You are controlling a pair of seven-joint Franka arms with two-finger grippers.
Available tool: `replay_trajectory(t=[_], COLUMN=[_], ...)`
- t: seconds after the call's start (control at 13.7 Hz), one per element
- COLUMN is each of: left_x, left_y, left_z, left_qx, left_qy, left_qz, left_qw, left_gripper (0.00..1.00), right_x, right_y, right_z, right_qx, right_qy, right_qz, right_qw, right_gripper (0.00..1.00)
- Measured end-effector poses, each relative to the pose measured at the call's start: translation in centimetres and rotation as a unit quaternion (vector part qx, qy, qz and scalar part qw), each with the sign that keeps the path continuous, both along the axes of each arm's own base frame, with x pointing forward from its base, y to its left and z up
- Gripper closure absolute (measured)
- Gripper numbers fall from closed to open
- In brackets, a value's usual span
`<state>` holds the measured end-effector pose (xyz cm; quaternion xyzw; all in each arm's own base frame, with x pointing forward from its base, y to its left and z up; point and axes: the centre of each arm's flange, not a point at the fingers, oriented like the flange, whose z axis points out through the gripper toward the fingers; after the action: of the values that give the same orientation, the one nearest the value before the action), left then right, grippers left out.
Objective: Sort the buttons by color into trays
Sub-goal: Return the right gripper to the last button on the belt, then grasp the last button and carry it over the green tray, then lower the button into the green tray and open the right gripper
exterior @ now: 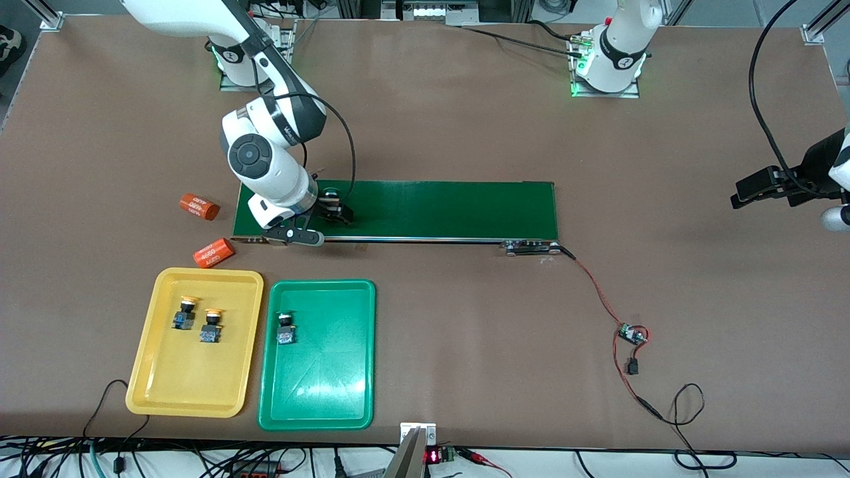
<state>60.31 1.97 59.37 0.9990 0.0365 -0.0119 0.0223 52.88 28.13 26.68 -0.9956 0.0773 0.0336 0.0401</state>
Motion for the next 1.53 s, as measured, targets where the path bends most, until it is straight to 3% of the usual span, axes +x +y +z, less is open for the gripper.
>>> replay_trajectory(t=[0.15, 0.29, 0.51, 0.8, 1.24, 1.53], left_x=[0.0, 0.0, 0.0, 0.0, 0.0, 0.0], left_y=[0.0, 0.0, -0.2, -0.2, -0.1, -0.1], left_z=[0.0, 0.0, 0.0, 0.0, 0.0, 0.0], left_qx=[0.0, 0.0, 0.0, 0.0, 0.0, 0.0], left_qy=[0.0, 0.0, 0.0, 0.0, 0.0, 0.0], left_qz=[0.0, 0.0, -0.002, -0.002, -0.001, -0.001], left_qw=[1.0, 1.0, 1.0, 1.0, 1.0, 1.0], left_gripper=[0.0, 0.0, 0.0, 0.0, 0.0, 0.0], right_x=[-0.3, -0.3, 0.2, 1.9, 9.7, 15.4], right_y=[-0.2, -0.6, -1.5, -2.2, -2.7, -3.4], right_z=[-0.7, -1.1, -1.5, 0.1, 9.3, 5.3], right_qx=[-0.01, -0.017, -0.02, -0.012, 0.012, 0.026], right_qy=[0.0, 0.0, 0.0, -0.019, -0.088, -0.103], right_qz=[0.009, 0.015, 0.01, 0.013, 0.015, 0.015], right_qw=[1.0, 1.0, 1.0, 1.0, 0.996, 0.994], right_gripper=[0.06, 0.32, 0.63, 0.63, 0.63, 0.63])
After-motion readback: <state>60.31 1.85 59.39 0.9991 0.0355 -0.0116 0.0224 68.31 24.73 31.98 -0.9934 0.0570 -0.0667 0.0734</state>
